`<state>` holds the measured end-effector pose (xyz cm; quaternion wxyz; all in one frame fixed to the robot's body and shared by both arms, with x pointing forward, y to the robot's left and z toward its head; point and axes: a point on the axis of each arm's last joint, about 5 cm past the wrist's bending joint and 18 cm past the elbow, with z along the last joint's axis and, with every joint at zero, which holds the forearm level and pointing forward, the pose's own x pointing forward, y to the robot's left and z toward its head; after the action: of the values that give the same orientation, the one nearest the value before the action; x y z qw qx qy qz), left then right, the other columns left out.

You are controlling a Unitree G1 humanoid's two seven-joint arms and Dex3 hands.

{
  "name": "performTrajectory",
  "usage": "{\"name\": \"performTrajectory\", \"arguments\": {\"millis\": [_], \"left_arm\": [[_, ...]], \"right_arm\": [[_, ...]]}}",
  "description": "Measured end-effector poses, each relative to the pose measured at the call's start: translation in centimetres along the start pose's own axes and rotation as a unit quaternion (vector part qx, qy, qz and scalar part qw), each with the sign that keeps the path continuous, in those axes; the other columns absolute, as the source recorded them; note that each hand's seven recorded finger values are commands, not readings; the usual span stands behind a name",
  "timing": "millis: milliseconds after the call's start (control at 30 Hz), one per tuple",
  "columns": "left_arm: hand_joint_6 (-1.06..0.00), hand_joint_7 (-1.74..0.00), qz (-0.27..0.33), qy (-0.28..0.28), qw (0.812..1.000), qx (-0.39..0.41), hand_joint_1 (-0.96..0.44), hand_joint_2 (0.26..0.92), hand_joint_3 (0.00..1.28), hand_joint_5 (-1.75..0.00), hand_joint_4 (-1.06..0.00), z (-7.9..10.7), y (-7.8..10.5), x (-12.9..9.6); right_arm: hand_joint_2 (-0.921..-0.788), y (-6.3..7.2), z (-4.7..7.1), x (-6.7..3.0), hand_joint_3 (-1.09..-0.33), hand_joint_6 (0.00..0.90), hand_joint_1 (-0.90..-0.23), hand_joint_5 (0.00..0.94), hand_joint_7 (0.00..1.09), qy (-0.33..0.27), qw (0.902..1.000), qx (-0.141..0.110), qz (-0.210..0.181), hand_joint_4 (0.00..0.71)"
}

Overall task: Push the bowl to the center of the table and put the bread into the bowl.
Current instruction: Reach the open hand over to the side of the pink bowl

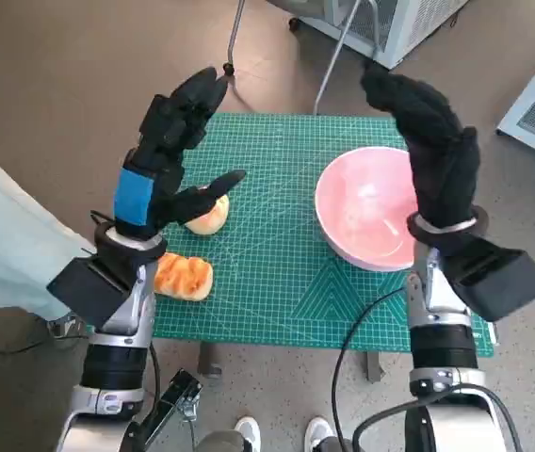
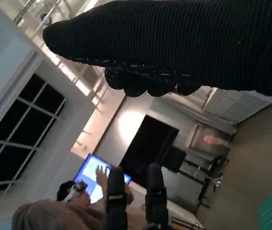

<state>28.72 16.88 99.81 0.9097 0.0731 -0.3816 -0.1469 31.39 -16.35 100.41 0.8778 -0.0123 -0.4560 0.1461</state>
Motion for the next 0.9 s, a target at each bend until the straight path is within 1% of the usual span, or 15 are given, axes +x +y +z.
{"name": "performTrajectory", "arguments": {"millis": [133,267,300,333,533,633,733,900], "left_arm": [[-0.17,-0.44,0.0,0.001,1.0,0.0,-0.34,0.921,0.15,0.0,-0.31,0.0,0.0,-0.1],[-0.18,-0.43,0.002,0.004,1.0,-0.001,-0.34,0.921,0.15,0.0,-0.31,-0.1,0.0,-0.3],[-0.18,-0.43,0.003,0.005,1.0,-0.001,-0.34,0.921,0.15,0.0,-0.31,-0.2,0.0,-0.4],[-0.19,-0.41,0.003,0.007,1.0,-0.001,-0.35,0.921,0.15,0.0,-0.31,-0.2,0.0,-0.4],[-0.21,-0.37,0.007,0.012,1.0,-0.002,-0.35,0.921,0.15,-0.01,-0.31,-0.3,0.1,-0.8],[-0.22,-0.36,0.008,0.012,1.0,-0.003,-0.35,0.921,0.15,-0.01,-0.31,-0.4,0.1,-0.9],[-0.22,-0.35,0.009,0.013,1.0,-0.003,-0.35,0.921,0.15,-0.01,-0.31,-0.5,0.1,-1.0],[-0.23,-0.34,0.01,0.016,1.0,-0.005,-0.35,0.921,0.15,-0.01,-0.31,-0.6,0.1,-1.1]], "right_arm": [[-0.921,-1.0,0.2,-0.45,-0.781,-0.001,-0.634,0.005,0.77,0.0,0.9998,-0.016,-0.015,0.259],[-0.921,-2.4,0.6,-1.03,-0.807,-0.001,-0.622,0.002,0.75,0.002,0.9987,-0.037,-0.036,0.25],[-0.921,-2.8,0.7,-1.23,-0.81,-0.001,-0.619,0.001,0.75,0.003,0.9982,-0.042,-0.043,0.247],[-0.921,-3.1,0.7,-1.41,-0.825,-0.001,-0.608,0.002,0.72,0.004,0.9977,-0.047,-0.05,0.225],[-0.921,-4.8,1.0,-2.67,-0.832,-0.001,-0.606,0.02,0.73,0.018,0.9931,-0.073,-0.09,0.219],[-0.921,-5.7,1.0,-3.37,-0.833,-0.001,-0.599,0.019,0.73,0.03,0.9896,-0.087,-0.111,0.213],[-0.921,-6.3,0.7,-4.3,-0.838,-0.001,-0.599,0.016,0.73,0.047,0.9852,-0.099,-0.132,0.204],[-0.921,-7.1,0.0,-6.23,-0.849,-0.001,-0.576,0.014,0.71,0.101,0.9746,-0.116,-0.163,0.199]]}}
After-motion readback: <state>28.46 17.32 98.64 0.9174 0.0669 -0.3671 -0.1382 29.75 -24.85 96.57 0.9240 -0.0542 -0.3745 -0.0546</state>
